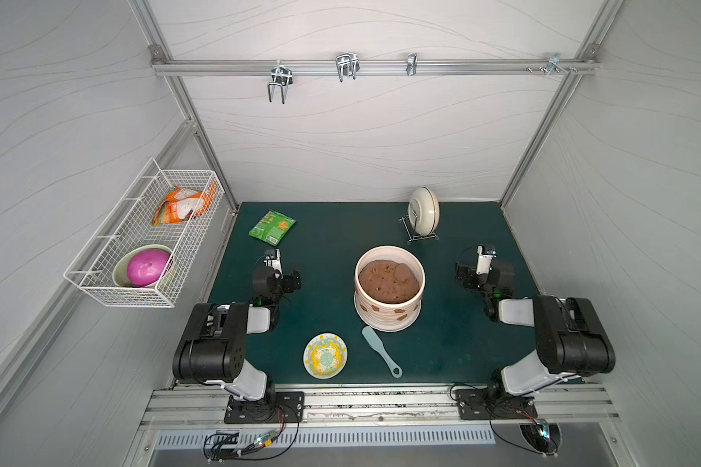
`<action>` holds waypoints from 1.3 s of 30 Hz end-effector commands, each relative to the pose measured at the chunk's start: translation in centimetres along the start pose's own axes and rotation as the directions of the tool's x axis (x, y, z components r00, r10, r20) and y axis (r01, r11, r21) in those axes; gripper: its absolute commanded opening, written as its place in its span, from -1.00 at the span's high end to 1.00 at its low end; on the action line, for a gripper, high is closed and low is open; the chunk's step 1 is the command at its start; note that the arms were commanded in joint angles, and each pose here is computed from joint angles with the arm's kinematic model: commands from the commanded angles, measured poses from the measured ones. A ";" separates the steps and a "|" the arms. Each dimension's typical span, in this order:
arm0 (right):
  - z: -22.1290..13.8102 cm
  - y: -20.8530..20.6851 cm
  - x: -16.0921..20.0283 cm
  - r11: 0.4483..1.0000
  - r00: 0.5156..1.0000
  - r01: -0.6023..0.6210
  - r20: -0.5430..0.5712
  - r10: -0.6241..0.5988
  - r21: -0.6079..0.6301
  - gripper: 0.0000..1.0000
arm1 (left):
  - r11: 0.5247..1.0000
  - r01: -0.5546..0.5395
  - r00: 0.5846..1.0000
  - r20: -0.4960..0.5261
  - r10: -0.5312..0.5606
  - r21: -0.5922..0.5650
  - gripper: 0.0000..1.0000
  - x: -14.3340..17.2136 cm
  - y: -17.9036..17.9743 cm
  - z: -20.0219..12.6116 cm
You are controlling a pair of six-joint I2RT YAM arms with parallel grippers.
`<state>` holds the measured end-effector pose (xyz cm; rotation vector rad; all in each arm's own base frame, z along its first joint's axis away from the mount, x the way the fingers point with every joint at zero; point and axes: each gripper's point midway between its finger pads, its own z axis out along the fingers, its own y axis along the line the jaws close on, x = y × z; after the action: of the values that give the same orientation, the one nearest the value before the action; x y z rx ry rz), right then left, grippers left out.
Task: Scrub the dried mud off the ceramic pot
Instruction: Pick up the brush from the center of the board.
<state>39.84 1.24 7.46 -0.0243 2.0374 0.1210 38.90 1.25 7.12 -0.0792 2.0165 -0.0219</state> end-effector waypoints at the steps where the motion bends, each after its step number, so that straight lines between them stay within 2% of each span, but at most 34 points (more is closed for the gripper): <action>1: 0.0 0.4 -0.9 1.000 1.000 0.012 0.029 -0.012 -0.012 -0.98 | 1.000 0.002 0.998 0.067 -0.002 -0.008 -0.99 -2.3 0.2 0.3; 9: 0.1 0.4 -0.9 1.000 1.000 0.011 0.027 -0.010 -0.014 -0.98 | 1.000 -0.005 0.997 0.082 0.005 0.008 -0.99 -3.0 -0.1 -0.1; 12: -0.2 -0.4 -1.3 1.000 0.999 -0.009 0.032 0.008 0.027 -0.98 | 0.999 0.012 0.995 0.096 -0.009 -0.031 -0.99 -3.7 0.6 -1.0; 14: -0.7 -0.9 -2.3 0.998 0.999 -0.032 0.029 0.030 0.053 -0.98 | 0.998 0.027 0.994 0.109 -0.020 -0.061 -0.99 -4.3 1.1 -1.6; 16: -1.4 -0.4 -3.4 0.999 0.999 -0.021 0.025 0.020 0.025 -0.98 | 0.996 0.044 0.992 0.121 -0.034 -0.075 -0.99 -5.3 1.3 -2.6; 20: -4.2 0.1 -6.4 0.998 0.996 -0.055 0.076 0.053 0.024 -0.98 | 0.978 0.149 0.984 0.121 -0.132 -0.146 -1.00 -8.0 2.1 -5.4; 22: -5.9 1.5 -7.9 0.998 0.994 -0.056 0.088 0.060 -0.041 -0.98 | 0.968 0.194 0.977 0.123 -0.175 -0.160 -0.99 -9.3 1.7 -6.8; 24: -7.7 2.8 -9.3 0.993 0.993 -0.067 0.089 0.075 -0.094 -0.98 | 0.961 0.246 0.967 0.104 -0.234 -0.124 -0.99 -10.2 0.2 -8.1; 27: -10.7 4.9 -10.7 0.982 0.994 -0.073 0.072 0.087 -0.176 -0.98 | 0.954 0.300 0.953 0.051 -0.299 -0.011 -0.99 -11.9 -3.5 -9.9; 30: -14.1 7.5 -11.9 0.953 0.994 -0.073 0.051 0.092 -0.294 -0.98 | 0.929 0.361 0.932 -0.082 -0.354 0.084 -0.99 -12.0 -6.6 -11.6; 35: -19.5 12.8 -11.9 0.845 0.996 -0.085 -0.047 0.071 -0.528 -0.98 | 0.866 0.427 0.895 -0.258 -0.364 0.260 -0.99 -12.6 -11.2 -15.1; 39: -23.1 16.3 -10.4 0.766 0.995 -0.077 -0.104 0.014 -0.639 -0.97 | 0.802 0.455 0.867 -0.397 -0.301 0.387 -0.99 -11.7 -14.8 -18.3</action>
<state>26.73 12.62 29.96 -0.3477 1.8807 0.7038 31.27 -10.08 25.87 -0.2504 2.1230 -0.6361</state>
